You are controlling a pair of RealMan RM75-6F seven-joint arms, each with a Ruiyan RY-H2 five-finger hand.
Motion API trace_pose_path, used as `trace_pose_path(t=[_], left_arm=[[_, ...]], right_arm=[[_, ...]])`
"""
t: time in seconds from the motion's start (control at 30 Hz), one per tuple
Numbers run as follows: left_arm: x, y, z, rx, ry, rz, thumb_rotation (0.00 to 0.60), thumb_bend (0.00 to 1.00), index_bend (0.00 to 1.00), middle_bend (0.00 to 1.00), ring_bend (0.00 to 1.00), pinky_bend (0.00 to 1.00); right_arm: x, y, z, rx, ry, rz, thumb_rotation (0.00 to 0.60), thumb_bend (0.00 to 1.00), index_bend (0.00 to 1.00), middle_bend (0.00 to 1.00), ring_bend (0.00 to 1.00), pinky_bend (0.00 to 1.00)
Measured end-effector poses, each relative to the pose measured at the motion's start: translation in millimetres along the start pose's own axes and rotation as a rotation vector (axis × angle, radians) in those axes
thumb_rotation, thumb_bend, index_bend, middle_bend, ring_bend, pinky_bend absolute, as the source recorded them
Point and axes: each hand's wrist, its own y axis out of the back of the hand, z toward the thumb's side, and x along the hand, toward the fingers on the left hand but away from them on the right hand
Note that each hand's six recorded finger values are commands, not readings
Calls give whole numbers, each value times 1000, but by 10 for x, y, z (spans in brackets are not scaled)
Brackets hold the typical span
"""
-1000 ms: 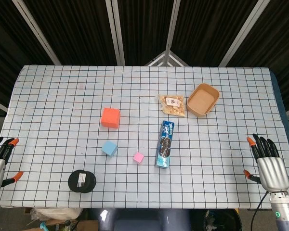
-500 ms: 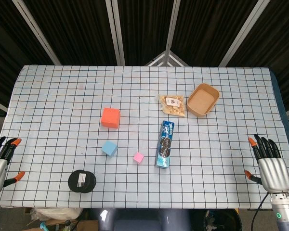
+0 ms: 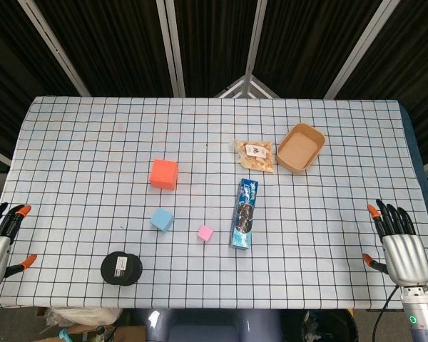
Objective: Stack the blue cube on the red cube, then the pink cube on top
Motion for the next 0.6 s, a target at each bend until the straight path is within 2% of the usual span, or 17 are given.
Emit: trace_pose_path(t=[0.1, 0.2, 0.3, 0.37, 0.43, 0.5, 0.6], left_arm=[[2, 11, 22, -4, -9, 6, 600, 106, 100, 116, 46, 194], [13, 43, 87, -28, -40, 24, 600, 106, 102, 195, 99, 217], [53, 95, 206, -70, -94, 35, 600, 105, 122, 361, 233, 316], [102, 146, 307, -92, -131, 32, 600, 105, 144, 501, 355, 416], [167, 215, 429, -113, -164, 26, 600, 105, 185, 665, 512, 558], [233, 287, 558, -135, -194, 23, 600, 104, 223, 761, 606, 646], [354, 397, 802, -175, -241, 3, 600, 104, 251, 817, 657, 693]], right_arm=[[7, 2, -2, -5, 0, 0, 600, 95, 18, 10, 56, 87], [13, -8, -23, -13, -8, 5, 600, 95, 18, 10, 56, 87], [-1, -31, -34, -13, -10, 16, 600, 95, 18, 10, 56, 87], [-7, -32, -21, -17, -5, 16, 600, 95, 18, 10, 56, 87], [-7, -26, -7, -20, 3, 15, 600, 94, 18, 10, 56, 87], [-5, -16, -7, -23, 4, 11, 600, 95, 18, 10, 56, 87], [3, 0, -22, -29, 1, 6, 600, 94, 18, 10, 56, 87]])
